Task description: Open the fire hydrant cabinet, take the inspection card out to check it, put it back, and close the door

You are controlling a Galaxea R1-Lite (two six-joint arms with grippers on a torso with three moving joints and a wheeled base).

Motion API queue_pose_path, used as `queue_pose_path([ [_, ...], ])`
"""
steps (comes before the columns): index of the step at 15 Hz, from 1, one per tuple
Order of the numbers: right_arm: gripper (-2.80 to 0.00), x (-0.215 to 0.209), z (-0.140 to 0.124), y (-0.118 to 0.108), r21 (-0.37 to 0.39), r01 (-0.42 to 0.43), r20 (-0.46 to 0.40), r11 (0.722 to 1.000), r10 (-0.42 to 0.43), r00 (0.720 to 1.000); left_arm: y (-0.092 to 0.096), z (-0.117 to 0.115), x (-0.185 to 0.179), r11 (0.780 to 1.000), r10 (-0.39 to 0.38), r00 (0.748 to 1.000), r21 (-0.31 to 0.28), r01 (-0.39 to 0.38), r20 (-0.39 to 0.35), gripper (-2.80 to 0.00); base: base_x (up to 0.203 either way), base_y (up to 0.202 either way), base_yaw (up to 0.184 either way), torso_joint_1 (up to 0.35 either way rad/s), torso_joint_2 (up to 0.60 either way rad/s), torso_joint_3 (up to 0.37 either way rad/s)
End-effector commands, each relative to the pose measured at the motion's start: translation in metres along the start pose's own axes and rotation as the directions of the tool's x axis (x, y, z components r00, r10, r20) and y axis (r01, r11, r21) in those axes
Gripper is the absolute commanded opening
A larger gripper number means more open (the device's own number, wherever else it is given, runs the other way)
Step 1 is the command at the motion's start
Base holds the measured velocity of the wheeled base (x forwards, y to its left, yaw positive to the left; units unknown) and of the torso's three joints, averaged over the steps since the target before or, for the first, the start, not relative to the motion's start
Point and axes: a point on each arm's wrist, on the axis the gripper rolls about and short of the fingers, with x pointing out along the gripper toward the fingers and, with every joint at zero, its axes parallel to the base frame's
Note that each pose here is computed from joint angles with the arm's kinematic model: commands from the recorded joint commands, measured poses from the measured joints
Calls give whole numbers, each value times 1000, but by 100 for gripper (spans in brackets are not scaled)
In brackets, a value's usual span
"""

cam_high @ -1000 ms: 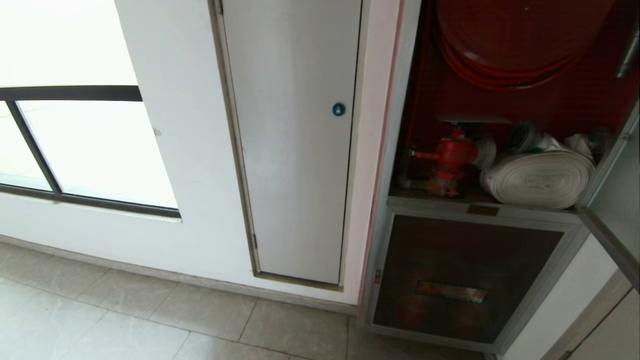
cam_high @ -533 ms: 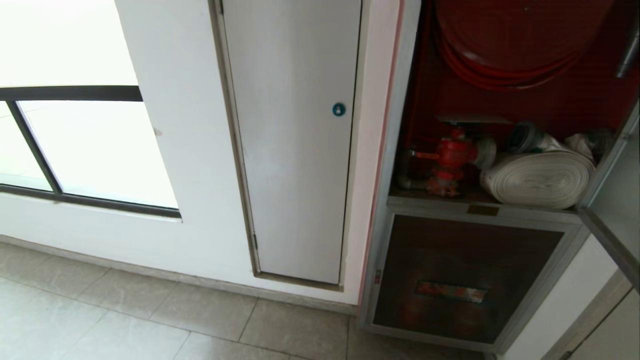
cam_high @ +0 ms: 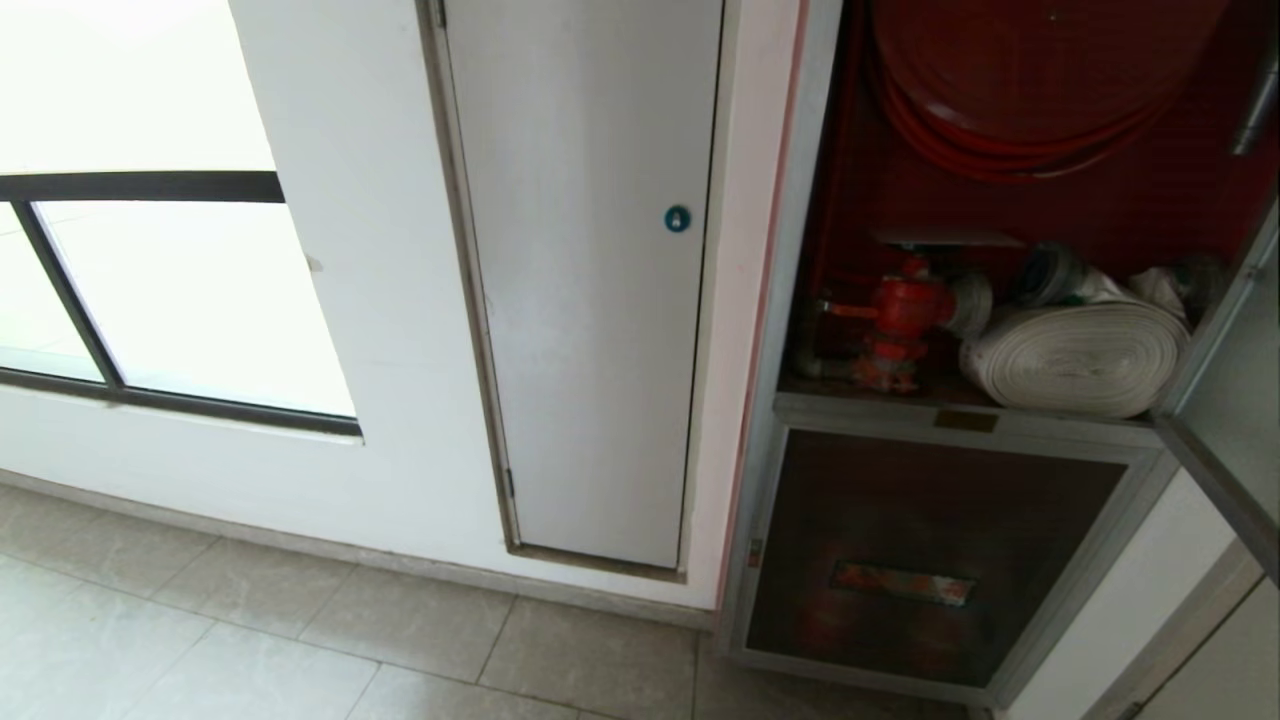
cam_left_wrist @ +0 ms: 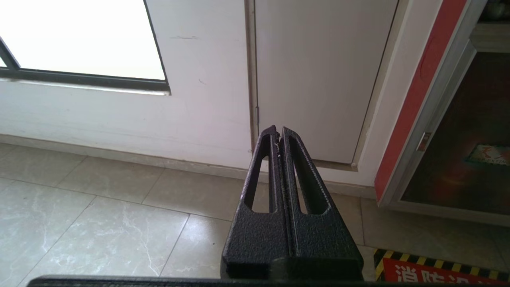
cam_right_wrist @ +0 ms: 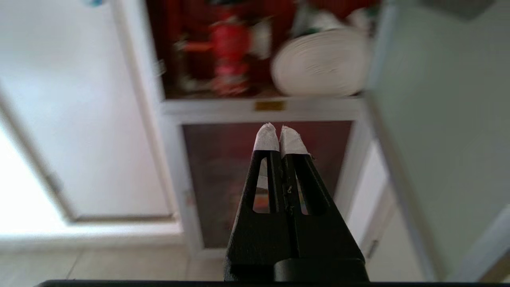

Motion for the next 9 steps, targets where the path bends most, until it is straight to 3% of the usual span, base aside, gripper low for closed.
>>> queue_pose_path([
  [1,-280,37,13,6,-8,92,-67,996,-92,993,0,-2,1,1000,0,1000,0,0,-7,-280,0,0,0,0,0,0],
  [3,-280,56,28,5,28,203,-16,979,-203,979,0,-2,1,1000,0,1000,0,0,-7,-280,0,0,0,0,0,0],
  [6,-280,68,38,-2,49,354,50,934,-356,933,0,-2,1,1000,0,1000,0,0,-7,-280,0,0,0,0,0,0],
  [9,-280,79,48,-14,63,504,126,861,-508,852,0,-2,1,1000,0,1000,0,0,-7,-280,0,0,0,0,0,0],
])
